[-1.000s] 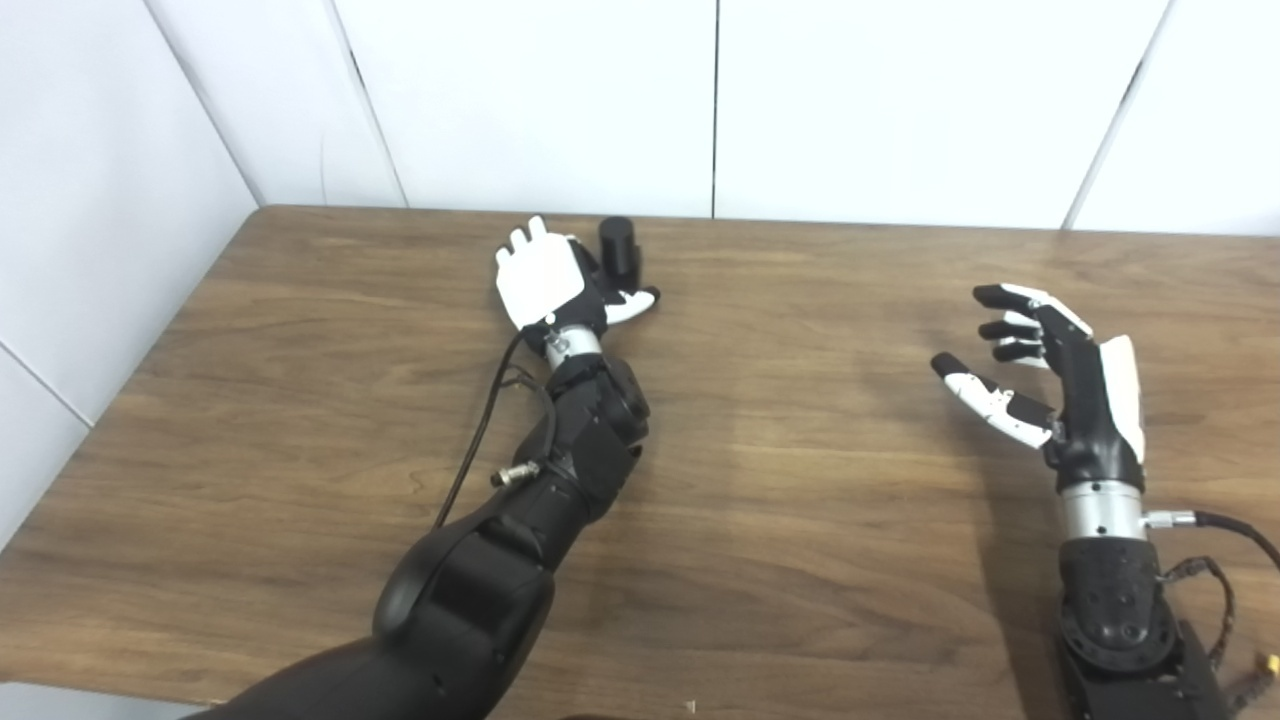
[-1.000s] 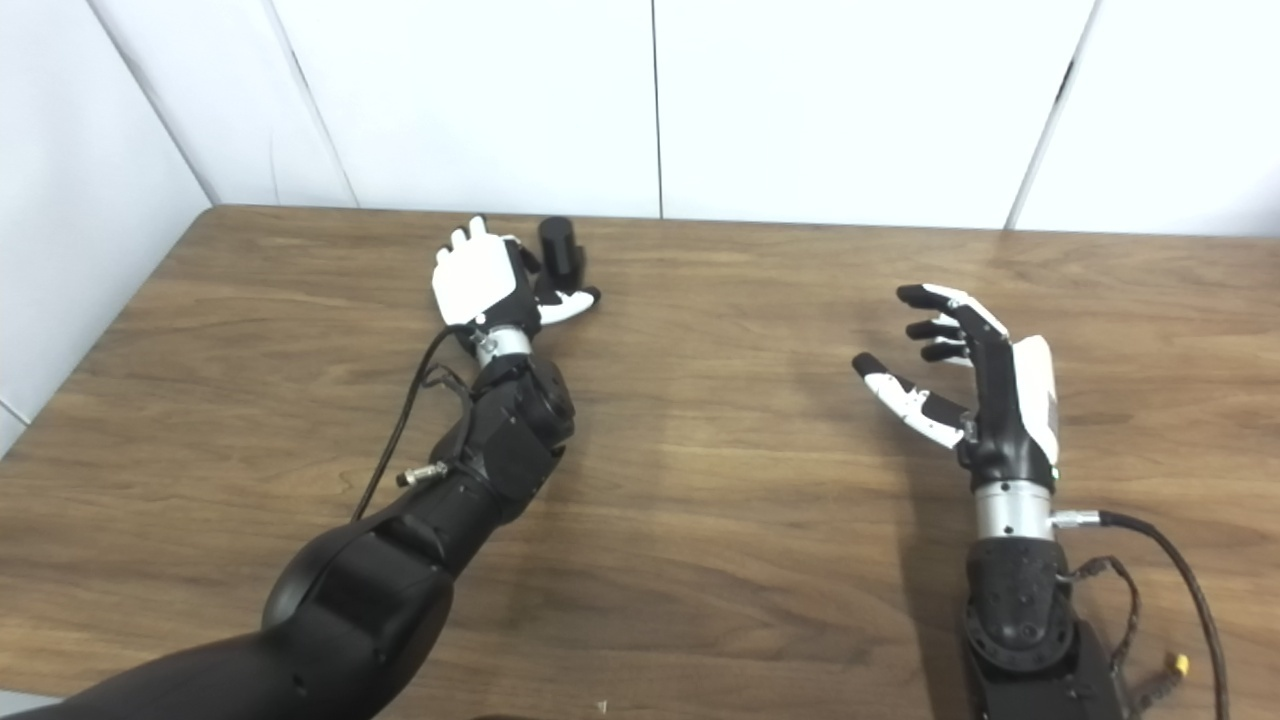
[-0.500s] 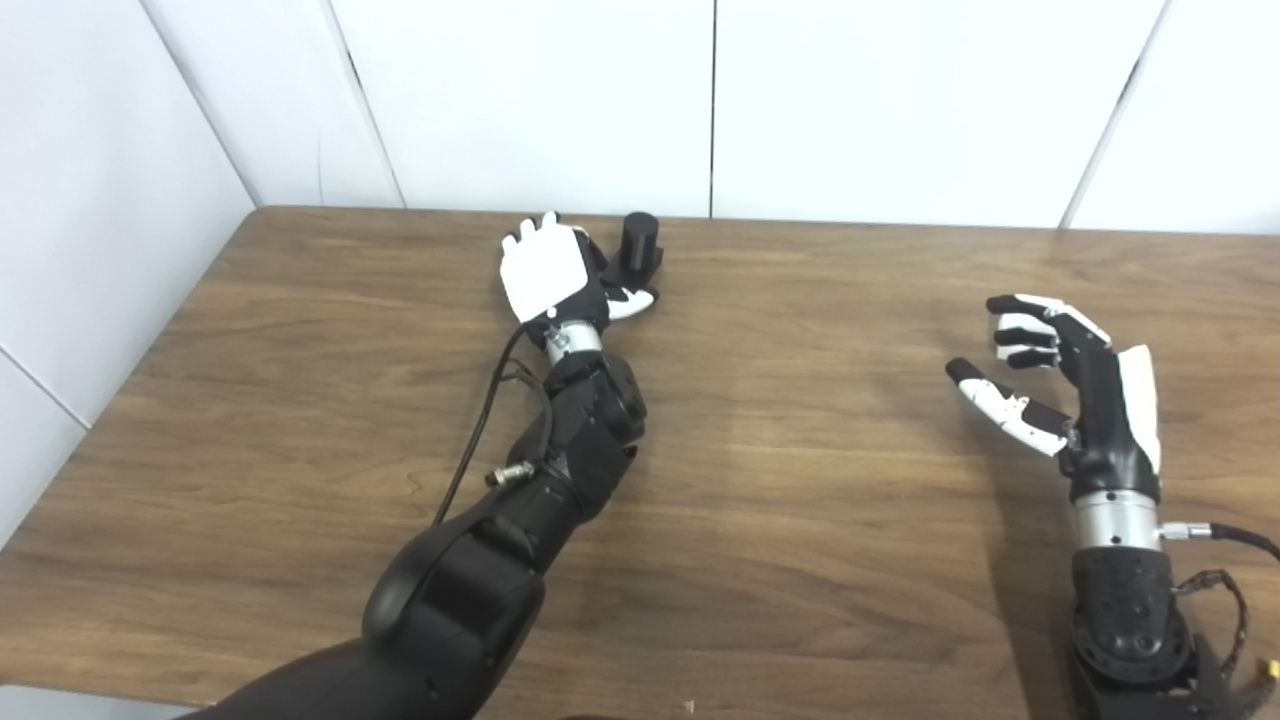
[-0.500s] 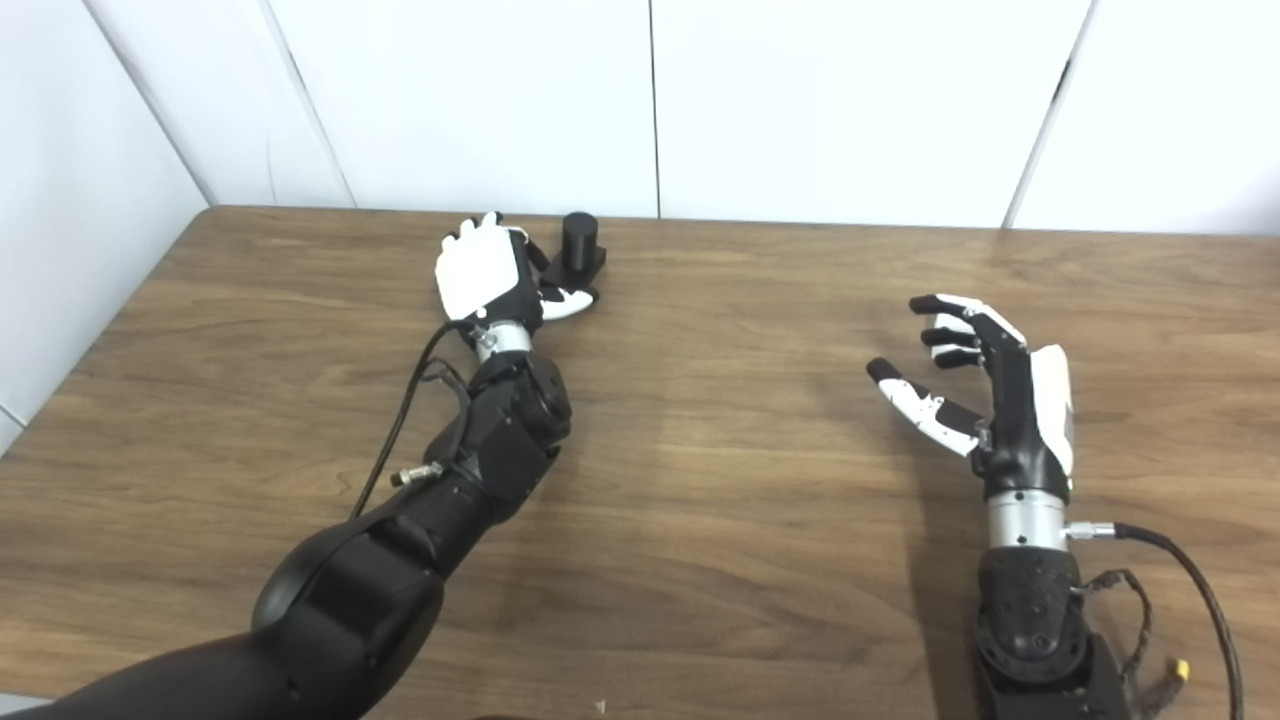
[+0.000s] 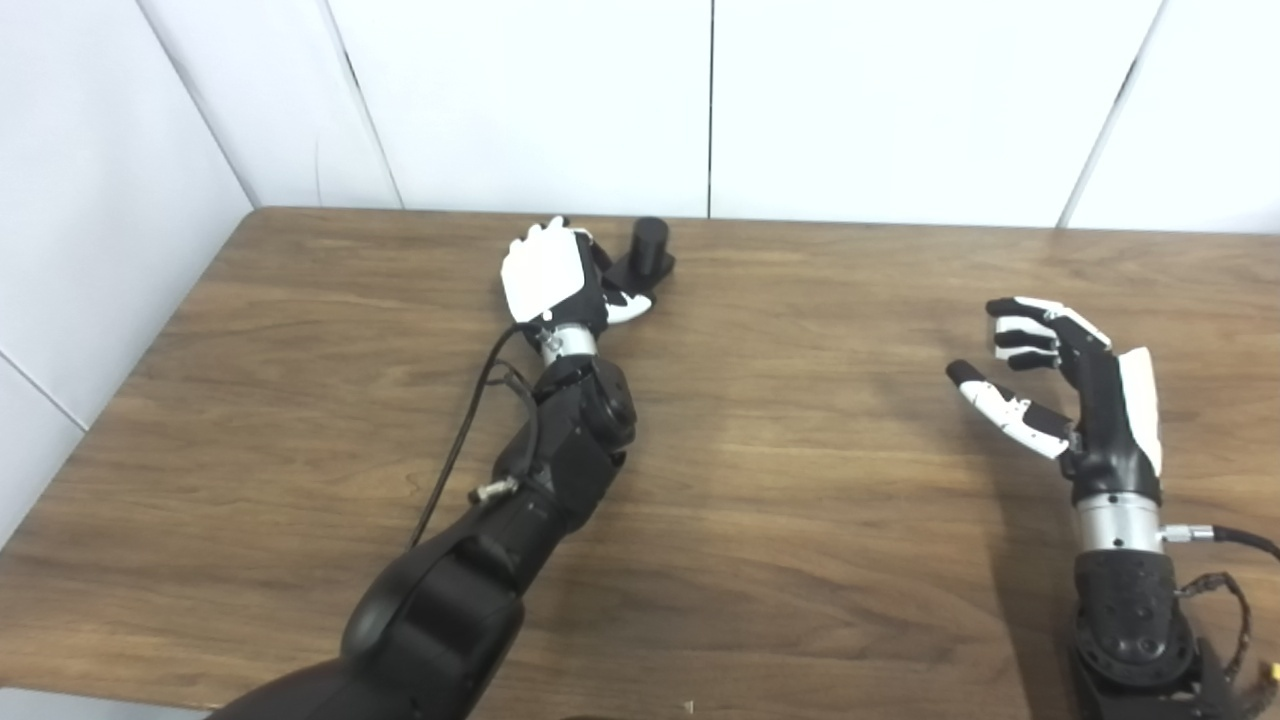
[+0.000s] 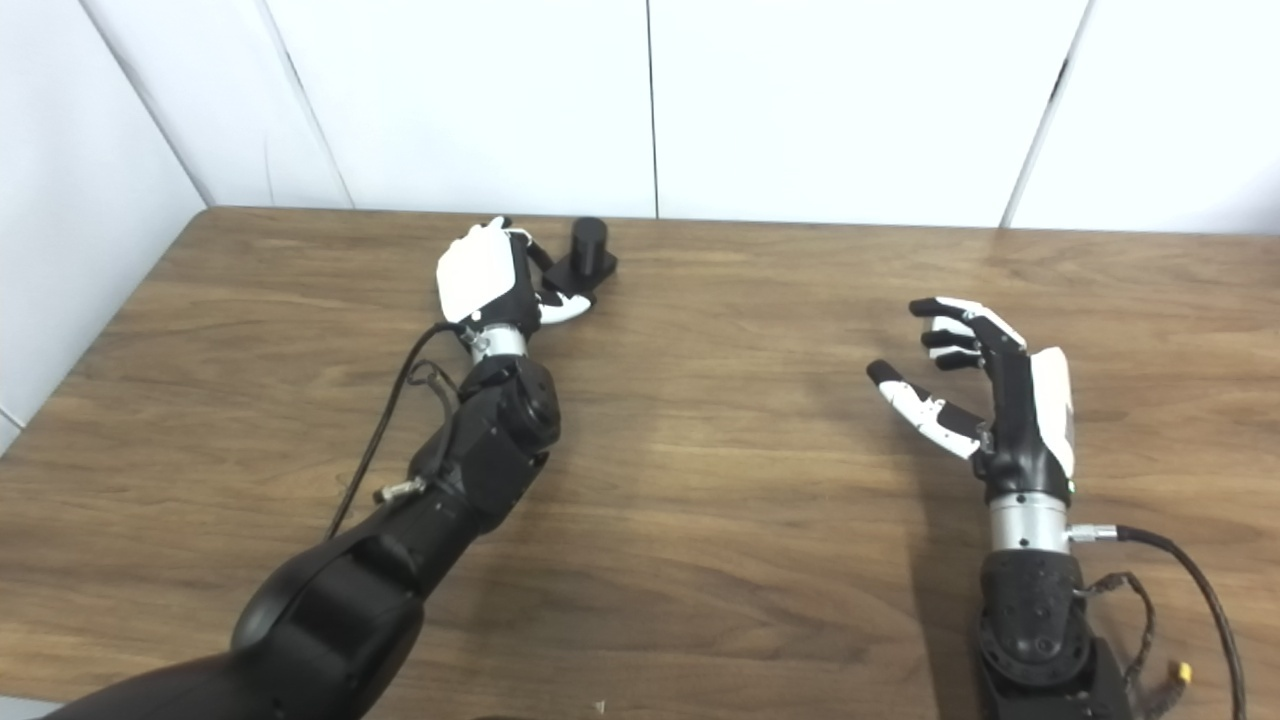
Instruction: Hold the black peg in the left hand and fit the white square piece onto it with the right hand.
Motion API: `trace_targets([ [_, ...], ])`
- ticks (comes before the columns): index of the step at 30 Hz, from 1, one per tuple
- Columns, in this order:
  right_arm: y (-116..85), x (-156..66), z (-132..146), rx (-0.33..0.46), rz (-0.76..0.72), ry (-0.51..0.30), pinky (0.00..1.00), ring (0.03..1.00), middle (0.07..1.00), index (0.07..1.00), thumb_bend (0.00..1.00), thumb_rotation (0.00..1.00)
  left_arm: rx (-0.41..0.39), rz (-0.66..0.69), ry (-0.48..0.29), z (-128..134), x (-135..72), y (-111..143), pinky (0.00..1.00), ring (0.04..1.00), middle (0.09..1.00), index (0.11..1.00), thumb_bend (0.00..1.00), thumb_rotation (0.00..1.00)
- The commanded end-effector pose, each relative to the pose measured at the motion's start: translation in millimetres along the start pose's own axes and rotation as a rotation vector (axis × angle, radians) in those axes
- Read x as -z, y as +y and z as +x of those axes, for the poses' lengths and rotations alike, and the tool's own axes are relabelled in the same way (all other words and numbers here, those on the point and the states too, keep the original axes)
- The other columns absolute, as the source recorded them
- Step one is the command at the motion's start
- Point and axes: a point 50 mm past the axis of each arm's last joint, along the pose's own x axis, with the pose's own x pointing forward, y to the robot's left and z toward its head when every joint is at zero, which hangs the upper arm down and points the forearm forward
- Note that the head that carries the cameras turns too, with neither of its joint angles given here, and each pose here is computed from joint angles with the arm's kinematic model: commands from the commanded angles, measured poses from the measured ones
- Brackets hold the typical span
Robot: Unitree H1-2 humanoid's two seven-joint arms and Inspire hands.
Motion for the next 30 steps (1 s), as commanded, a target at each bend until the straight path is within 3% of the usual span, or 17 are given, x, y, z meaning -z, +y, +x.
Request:
trace_targets([
  [1, -8, -2, 3, 0.014, -0.008, -0.032, 0.59, 0.659, 0.757, 0.687, 0.54, 0.28, 0.052, -0.021, -0.031, -7, 9, 2, 1.00, 0.984, 0.930, 0.488, 0.52, 0.08],
  [10, -13, -4, 8, 0.016, -0.026, -0.043, 0.57, 0.653, 0.754, 0.687, 0.55, 0.31, 0.117, -0.087, -0.137, -42, 29, -1, 1.00, 1.000, 0.945, 0.488, 0.52, 0.08],
  [30, -22, -12, 11, 0.025, -0.024, -0.058, 0.58, 0.665, 0.754, 0.695, 0.54, 0.27, 0.330, -0.176, -0.347, -105, 39, 10, 1.00, 1.000, 0.978, 0.492, 0.52, 0.09],
])
